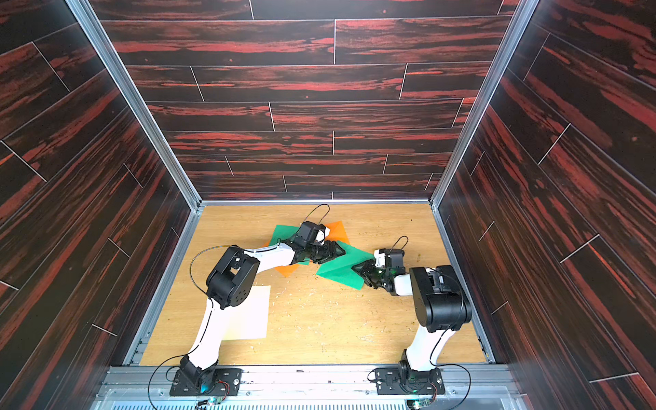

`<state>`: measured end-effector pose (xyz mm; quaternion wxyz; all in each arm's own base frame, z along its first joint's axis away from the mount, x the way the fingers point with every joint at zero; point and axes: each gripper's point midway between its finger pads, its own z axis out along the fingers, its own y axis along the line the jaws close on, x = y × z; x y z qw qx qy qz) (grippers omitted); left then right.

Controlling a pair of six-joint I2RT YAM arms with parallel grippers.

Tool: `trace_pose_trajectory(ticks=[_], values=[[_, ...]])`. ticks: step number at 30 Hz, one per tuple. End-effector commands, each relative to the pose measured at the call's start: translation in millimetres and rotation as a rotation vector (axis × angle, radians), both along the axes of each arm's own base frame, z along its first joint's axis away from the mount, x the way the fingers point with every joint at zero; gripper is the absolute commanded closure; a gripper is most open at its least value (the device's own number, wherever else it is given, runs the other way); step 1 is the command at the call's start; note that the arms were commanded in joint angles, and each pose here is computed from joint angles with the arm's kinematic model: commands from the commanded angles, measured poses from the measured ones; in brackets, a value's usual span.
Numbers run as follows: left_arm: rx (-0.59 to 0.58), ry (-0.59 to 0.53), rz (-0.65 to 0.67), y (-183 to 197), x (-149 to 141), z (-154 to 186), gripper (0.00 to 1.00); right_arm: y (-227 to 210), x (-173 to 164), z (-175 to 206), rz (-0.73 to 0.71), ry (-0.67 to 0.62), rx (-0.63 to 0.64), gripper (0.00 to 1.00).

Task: Sort the scattered colored papers by color
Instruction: Pick up the colored paper from the center of the board.

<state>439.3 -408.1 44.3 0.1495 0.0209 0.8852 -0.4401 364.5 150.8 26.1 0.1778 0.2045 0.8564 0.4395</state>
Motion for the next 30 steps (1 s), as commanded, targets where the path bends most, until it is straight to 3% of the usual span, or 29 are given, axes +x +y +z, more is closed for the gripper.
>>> trace_pose_trajectory(ticks=[1, 7, 15, 21, 30], values=[[0.090, 0.087, 0.001, 12, -22, -28, 0.32, -15, -17, -33, -0.028, 0.124, -0.065, 0.63], [0.091, 0.087, 0.002, 13, -22, -28, 0.32, -22, -21, -34, -0.030, 0.130, -0.069, 0.72], [0.074, 0.042, -0.009, 11, -19, -13, 0.29, -20, -21, -35, -0.009, 0.125, -0.042, 0.99], [0.060, -0.228, -0.016, 19, -9, 80, 0.23, -14, -9, -10, 0.039, 0.037, -0.025, 1.00], [0.136, -0.603, 0.182, 94, -20, 212, 0.11, 16, 13, 96, 0.183, -0.223, -0.067, 1.00]])
